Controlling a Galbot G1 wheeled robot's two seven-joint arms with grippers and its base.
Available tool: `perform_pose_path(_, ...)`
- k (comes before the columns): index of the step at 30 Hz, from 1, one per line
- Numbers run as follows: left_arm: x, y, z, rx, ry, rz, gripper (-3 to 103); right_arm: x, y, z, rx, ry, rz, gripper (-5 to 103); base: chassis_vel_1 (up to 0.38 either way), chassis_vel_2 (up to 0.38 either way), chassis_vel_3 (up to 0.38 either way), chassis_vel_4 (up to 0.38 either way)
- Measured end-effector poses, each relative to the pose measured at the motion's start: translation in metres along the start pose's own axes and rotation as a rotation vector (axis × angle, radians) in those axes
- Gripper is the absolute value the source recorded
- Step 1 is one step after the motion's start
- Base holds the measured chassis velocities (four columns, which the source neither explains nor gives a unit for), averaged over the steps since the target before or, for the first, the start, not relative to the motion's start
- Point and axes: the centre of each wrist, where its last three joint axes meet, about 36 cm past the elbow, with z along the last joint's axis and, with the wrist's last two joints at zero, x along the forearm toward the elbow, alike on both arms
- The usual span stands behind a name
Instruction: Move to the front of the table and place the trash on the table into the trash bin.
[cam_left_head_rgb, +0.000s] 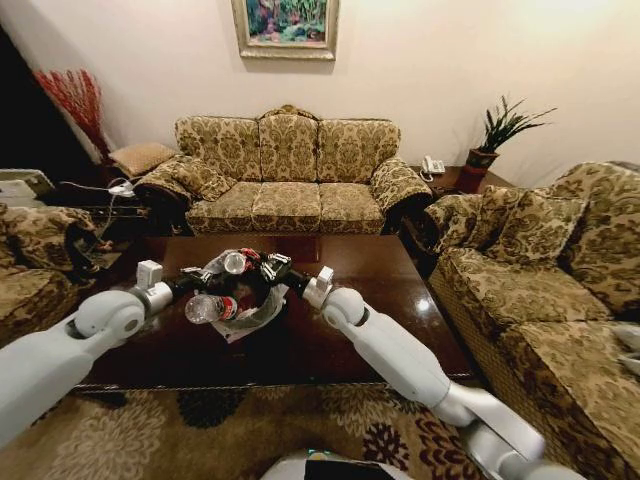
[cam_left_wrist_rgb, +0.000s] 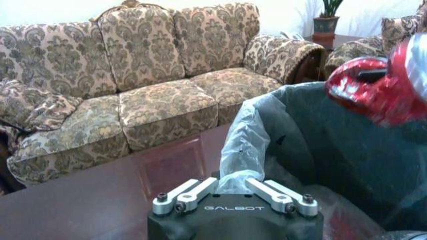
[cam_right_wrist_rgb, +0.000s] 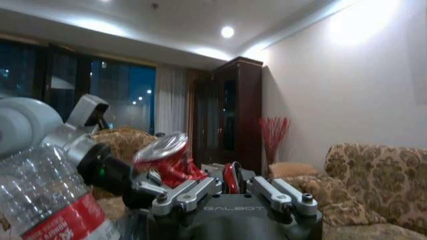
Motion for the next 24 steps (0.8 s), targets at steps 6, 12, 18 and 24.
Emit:
perform_pose_path(6,0.000,0.000,0.000,0.001,0.002,0.001,2,0.001,-0.003,0.001,0.005,0.002,0.002,28,0.000,0.000,0.000,0.000)
perform_pose_path(12,0.001,0.001,-0.001,0.022,0.022,0.017,2,0.001,-0.005,0.001,0.007,-0.014,0.013,51,0.000,0.000,0.000,0.000)
perform_pose_path(18,0.007,0.008,-0.021,0.045,0.047,0.014,2,0.008,-0.008,-0.011,-0.012,-0.088,0.091,73,0.000,0.000,0.000,0.000)
perform_pose_path(24,0.009,0.009,-0.031,0.108,0.100,-0.059,2,0.039,-0.024,-0.045,-0.016,-0.099,0.369,93,0.000,0.000,0.000,0.000)
